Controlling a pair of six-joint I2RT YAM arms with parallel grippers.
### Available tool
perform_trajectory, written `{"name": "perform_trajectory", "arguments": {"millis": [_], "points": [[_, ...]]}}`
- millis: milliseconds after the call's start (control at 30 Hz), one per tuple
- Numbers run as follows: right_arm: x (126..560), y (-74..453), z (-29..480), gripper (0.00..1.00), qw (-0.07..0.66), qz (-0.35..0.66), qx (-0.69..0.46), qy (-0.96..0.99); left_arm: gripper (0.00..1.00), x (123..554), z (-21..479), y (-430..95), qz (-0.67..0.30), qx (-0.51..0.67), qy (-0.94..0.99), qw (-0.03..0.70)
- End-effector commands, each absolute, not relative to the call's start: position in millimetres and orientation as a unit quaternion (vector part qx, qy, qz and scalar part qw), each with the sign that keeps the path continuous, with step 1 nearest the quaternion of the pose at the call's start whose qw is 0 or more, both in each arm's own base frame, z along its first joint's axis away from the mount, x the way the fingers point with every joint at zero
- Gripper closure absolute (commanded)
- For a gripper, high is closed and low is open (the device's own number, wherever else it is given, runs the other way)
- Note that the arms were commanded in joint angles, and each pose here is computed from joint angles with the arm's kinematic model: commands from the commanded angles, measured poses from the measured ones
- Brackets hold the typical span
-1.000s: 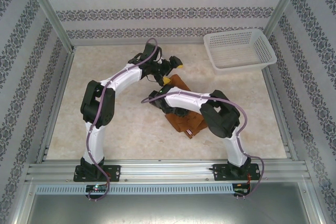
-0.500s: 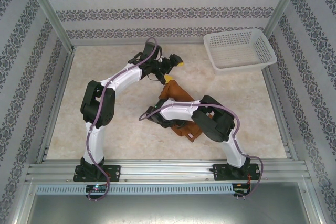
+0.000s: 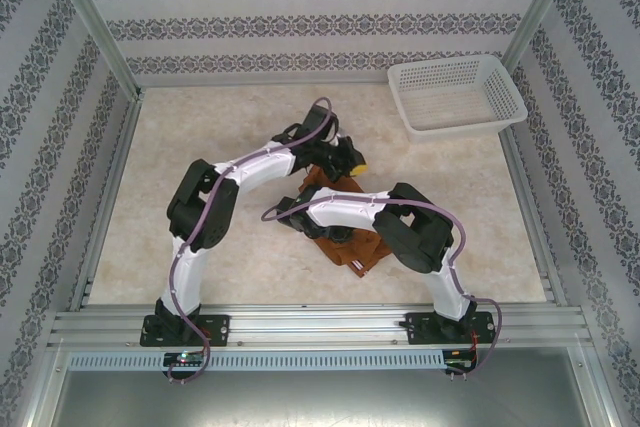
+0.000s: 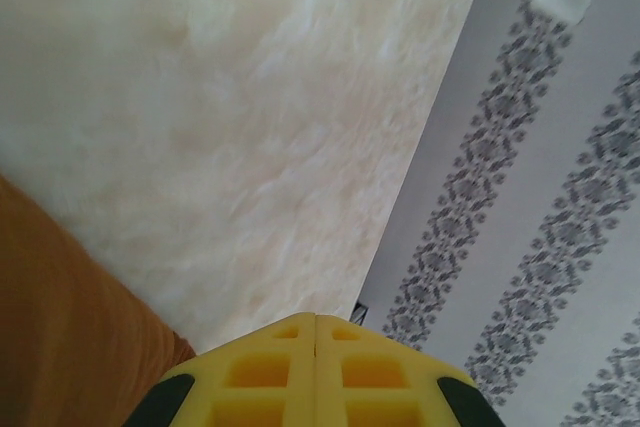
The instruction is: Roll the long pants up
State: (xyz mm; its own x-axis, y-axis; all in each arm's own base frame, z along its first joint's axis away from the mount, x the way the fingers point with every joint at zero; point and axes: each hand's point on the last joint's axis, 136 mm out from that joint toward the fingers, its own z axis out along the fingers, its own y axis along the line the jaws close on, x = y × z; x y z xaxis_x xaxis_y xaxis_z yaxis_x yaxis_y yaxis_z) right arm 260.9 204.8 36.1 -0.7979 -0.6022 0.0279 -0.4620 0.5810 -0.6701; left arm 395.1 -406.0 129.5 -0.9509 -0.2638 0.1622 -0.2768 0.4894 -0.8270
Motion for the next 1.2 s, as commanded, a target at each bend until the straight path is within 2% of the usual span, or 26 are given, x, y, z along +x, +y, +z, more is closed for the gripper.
{"name": "perform_trajectory", "arguments": {"millis": [0, 300, 333, 367, 533, 600, 700, 800, 1033, 1167], "points": [[187.6, 273.1, -67.2, 1.0, -0.042, -0.119, -0.276, 0.953, 1.0, 366.5, 106.7, -425.6, 0.475, 0.144, -0.867, 0.043], [189.1, 271.8, -60.2, 1.0, -0.036, -0.119, -0.286, 0.95, 1.0, 313.5, 44.3, -417.1, 0.431, 0.162, -0.883, 0.088], [190.4, 272.0, -56.8, 0.97, -0.033, -0.12, -0.287, 0.95, 1.0, 308.8, 38.3, -413.4, 0.425, 0.165, -0.885, 0.092], [191.7, 272.1, -53.1, 0.92, -0.031, -0.122, -0.29, 0.949, 1.0, 305.9, 33.7, -411.1, 0.421, 0.167, -0.887, 0.094], [201.4, 283.1, -12.7, 0.33, -0.009, -0.114, -0.3, 0.947, 1.0, 302.6, 23.7, -408.1, 0.411, 0.169, -0.891, 0.095], [211.3, 282.1, 15.8, 0.25, 0.016, -0.125, -0.304, 0.944, 1.0, 302.2, 22.7, -409.8, 0.406, 0.163, -0.894, 0.095], [228.1, 271.3, 66.8, 0.22, 0.064, -0.155, -0.31, 0.936, 1.0, 303.9, 20.3, -410.8, 0.401, 0.16, -0.897, 0.094], [239.4, 260.3, 117.2, 0.22, 0.101, -0.143, -0.296, 0.939, 1.0, 304.5, 16.8, -412.3, 0.398, 0.158, -0.898, 0.096], [234.2, 250.2, 210.5, 0.24, 0.14, 0.033, -0.228, 0.963, 1.0, 320.2, 19.3, -417.8, 0.402, 0.158, -0.897, 0.09], [233.6, 233.4, 248.6, 0.25, 0.163, 0.087, -0.189, 0.964, 1.0, 343.4, 34.3, -426.1, 0.405, 0.146, -0.899, 0.074]]}}
